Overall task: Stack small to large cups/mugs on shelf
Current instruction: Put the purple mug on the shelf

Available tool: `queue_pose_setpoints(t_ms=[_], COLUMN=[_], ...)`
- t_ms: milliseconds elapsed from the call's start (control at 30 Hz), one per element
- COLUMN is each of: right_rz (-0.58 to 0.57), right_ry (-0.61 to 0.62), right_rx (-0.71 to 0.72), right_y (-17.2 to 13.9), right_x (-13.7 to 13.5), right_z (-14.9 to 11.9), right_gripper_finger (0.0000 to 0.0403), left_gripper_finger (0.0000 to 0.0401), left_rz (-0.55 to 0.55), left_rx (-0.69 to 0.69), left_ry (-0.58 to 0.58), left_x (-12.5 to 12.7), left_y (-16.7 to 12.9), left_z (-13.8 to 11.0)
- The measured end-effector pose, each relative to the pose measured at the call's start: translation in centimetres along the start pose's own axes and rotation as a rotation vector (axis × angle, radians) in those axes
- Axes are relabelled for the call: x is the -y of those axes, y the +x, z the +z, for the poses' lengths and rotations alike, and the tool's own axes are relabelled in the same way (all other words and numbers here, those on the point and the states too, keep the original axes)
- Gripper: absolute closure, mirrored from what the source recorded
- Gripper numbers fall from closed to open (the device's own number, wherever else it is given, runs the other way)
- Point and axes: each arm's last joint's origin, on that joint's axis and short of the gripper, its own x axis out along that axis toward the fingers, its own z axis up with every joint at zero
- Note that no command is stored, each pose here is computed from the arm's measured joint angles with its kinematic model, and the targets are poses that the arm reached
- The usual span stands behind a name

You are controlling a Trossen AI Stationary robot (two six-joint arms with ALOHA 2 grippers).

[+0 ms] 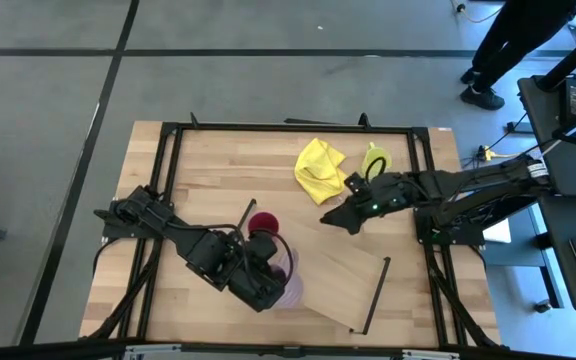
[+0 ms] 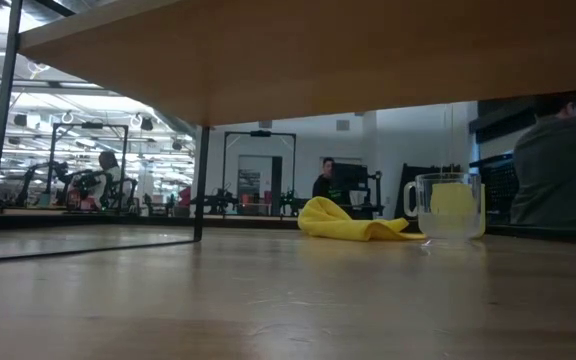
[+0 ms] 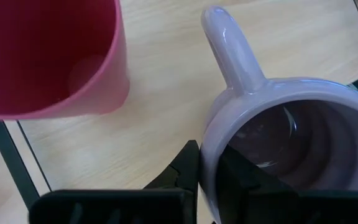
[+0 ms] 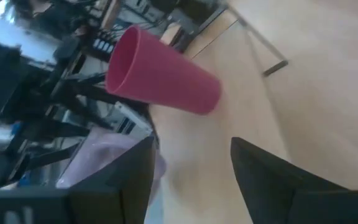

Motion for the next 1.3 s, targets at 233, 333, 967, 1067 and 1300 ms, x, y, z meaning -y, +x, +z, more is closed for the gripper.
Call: queue_pose_setpoints(t_ms=[233,333,967,1067,1300], right_rz=[-0.006,-0.004,0.015,0.015,0.023], right_ry=[0.000,-0.001,-0.015,-0.017,-0.021], right_rx=[-0.035,-0.038,-0.028,-0.029,-0.042], right_y=[1.5,1.7,1.7,1.7,1.7], right_x=[0.3,0.3,0.2,0.2,0.2], right_z=[-0.3,-0.3,-0.2,-0.2,-0.2], right_gripper_finger=[0.0191,0.0191,0.0191,0.0191,0.0191], left_gripper_finger=[0.0375,0.0374,0.0373,0.0372,0.0372], left_rz=[0.001,0.001,0.032,0.038,0.061], left_rx=[0.001,0.001,0.013,-0.001,-0.012], left_ry=[-0.005,-0.003,-0.008,-0.012,-0.005], left_x=[0.0,0.0,-0.4,-0.4,-0.1], left_y=[0.1,0.0,0.2,0.6,1.7], left_z=[0.2,0.2,0.6,0.8,0.9])
